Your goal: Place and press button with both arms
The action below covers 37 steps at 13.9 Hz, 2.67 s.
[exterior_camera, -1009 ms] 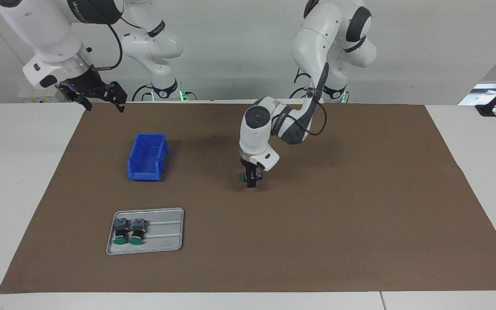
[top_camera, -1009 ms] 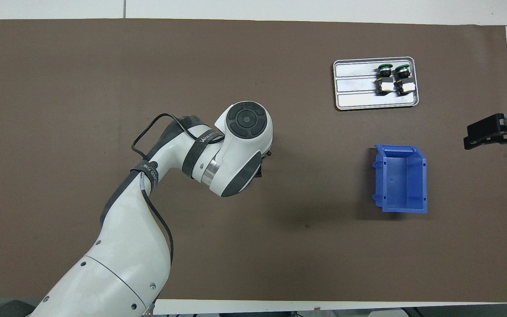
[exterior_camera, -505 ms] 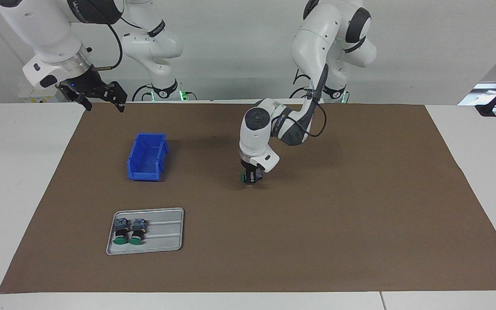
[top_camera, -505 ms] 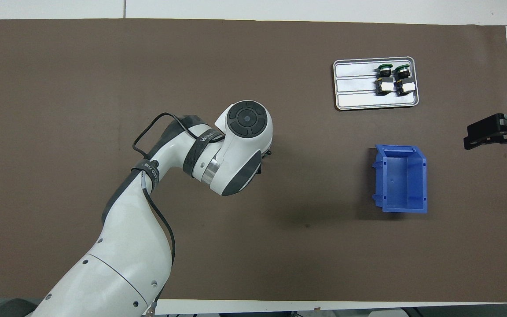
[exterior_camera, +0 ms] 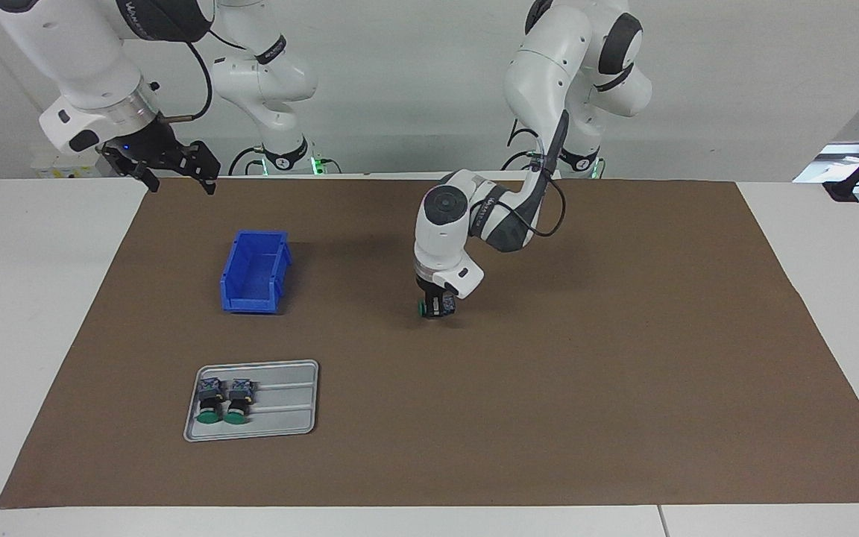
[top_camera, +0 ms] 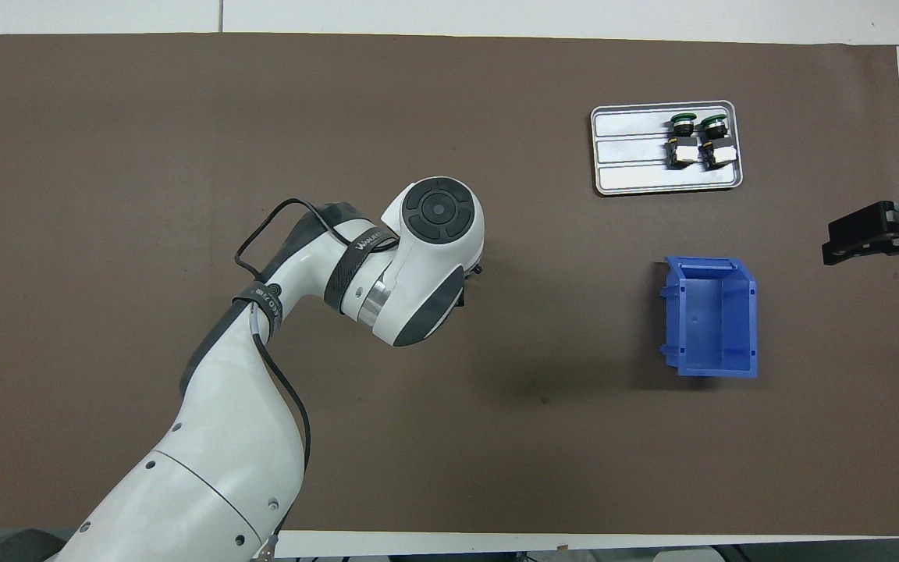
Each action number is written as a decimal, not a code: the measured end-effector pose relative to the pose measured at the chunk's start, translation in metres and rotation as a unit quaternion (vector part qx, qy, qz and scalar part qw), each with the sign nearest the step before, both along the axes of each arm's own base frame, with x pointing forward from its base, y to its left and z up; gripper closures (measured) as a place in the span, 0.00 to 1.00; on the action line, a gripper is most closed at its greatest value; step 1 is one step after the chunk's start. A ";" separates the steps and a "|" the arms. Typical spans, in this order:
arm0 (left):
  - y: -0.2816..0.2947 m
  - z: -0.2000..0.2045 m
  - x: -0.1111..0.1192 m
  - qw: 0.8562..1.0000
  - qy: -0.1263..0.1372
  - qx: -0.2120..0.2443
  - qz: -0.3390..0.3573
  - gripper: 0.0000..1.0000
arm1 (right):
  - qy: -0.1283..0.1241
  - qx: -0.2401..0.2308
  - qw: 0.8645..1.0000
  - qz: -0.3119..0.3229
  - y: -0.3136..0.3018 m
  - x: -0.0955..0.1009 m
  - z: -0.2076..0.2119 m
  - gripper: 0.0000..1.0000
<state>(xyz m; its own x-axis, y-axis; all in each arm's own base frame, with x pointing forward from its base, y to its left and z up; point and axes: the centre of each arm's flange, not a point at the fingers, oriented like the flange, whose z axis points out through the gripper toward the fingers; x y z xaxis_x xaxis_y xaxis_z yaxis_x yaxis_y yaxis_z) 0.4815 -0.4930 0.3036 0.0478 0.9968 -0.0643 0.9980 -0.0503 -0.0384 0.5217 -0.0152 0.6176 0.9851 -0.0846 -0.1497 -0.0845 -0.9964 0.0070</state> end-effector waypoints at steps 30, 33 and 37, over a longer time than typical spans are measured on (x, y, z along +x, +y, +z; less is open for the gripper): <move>0.161 0.052 0.035 0.933 0.029 -0.358 0.012 0.67 | 0.000 0.000 1.000 0.000 0.000 0.000 0.000 0.01; 0.176 0.040 0.022 0.915 0.021 -0.403 0.017 0.67 | 0.000 0.000 1.000 0.000 0.000 0.000 0.000 0.01; 0.188 0.018 0.014 0.885 0.005 -0.465 0.033 0.67 | 0.000 0.000 1.000 0.000 0.000 0.000 0.000 0.01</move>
